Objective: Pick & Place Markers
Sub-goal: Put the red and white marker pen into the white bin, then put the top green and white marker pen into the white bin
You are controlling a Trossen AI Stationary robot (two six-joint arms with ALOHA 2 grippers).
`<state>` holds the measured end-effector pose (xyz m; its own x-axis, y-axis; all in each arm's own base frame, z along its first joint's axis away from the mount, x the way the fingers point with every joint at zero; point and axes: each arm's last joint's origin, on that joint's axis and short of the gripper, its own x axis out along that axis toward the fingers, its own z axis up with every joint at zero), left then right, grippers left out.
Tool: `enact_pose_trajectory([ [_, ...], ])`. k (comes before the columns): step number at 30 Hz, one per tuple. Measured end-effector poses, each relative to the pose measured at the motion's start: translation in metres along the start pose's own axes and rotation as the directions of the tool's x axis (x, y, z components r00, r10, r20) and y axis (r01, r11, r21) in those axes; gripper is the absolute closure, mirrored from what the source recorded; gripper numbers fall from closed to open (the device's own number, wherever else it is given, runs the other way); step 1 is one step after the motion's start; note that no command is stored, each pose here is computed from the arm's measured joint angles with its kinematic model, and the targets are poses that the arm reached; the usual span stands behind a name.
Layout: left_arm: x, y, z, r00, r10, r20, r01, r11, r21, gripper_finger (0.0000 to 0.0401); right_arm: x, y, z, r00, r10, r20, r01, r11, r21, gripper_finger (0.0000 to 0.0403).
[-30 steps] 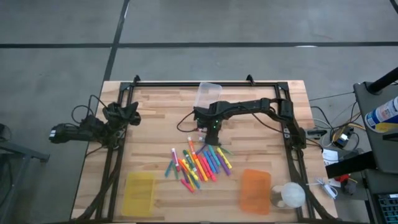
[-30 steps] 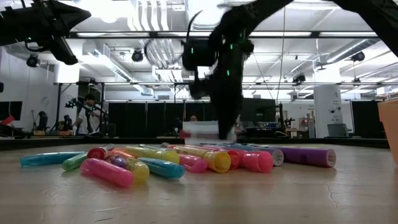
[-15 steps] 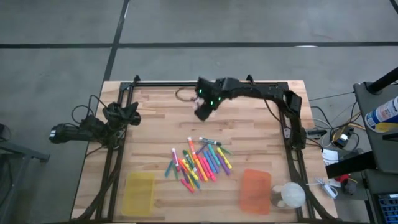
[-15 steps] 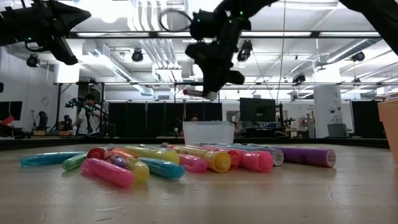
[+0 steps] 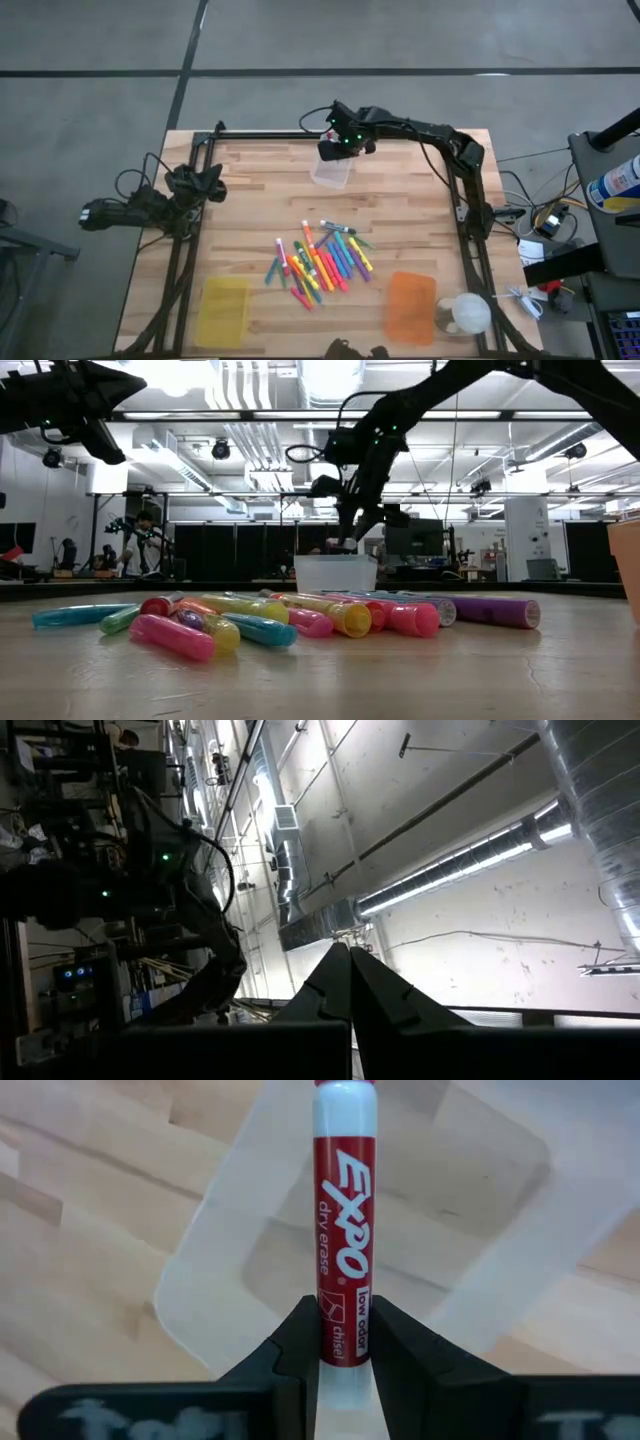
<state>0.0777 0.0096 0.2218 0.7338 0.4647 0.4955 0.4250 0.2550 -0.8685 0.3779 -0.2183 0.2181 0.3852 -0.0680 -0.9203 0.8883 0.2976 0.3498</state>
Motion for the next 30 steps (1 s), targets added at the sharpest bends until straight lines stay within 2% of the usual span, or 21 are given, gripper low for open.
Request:
enact_pose_trajectory([
  [5, 0.0, 0.0, 0.0, 1.0, 0.0, 0.0, 0.0, 1.0, -0.002, 0.0401, 0.024, -0.004, -0.002, 0.998, -0.027, -0.06, 0.028, 0.999, 0.028, 0.0337],
  [11, 0.0, 0.0, 0.0, 1.0, -0.001, -0.001, 0.001, 1.0, -0.007, 0.0401, 0.035, -0.005, -0.003, 0.995, -0.03, -0.092, 0.034, 0.998, 0.045, 0.0332],
  [19, 0.0, 0.0, 0.0, 1.0, -0.006, -0.017, 0.006, 1.0, -0.022, 0.0401, 0.034, -0.004, -0.003, 0.996, -0.022, -0.083, 0.024, 0.999, 0.025, 0.0271],
  [22, 0.0, 0.0, 0.0, 1.0, -0.006, -0.017, 0.006, 1.0, -0.022, 0.0401, 0.034, -0.001, -0.004, 0.997, -0.009, -0.08, 0.008, 1.0, -0.021, 0.0248],
  [26, 0.0, 0.0, 0.0, 1.0, -0.005, -0.013, 0.005, 1.0, -0.026, 0.0401, 0.022, 0.011, -0.013, 0.997, 0.026, -0.077, -0.037, 0.989, -0.145, 0.0229],
  [30, 0.0, 0.0, 0.0, 1.0, -0.003, -0.01, 0.003, 0.999, -0.033, 0.0401, 0.002, 0.031, -0.032, 0.988, 0.109, -0.112, -0.138, 0.944, -0.299, 0.0224],
])
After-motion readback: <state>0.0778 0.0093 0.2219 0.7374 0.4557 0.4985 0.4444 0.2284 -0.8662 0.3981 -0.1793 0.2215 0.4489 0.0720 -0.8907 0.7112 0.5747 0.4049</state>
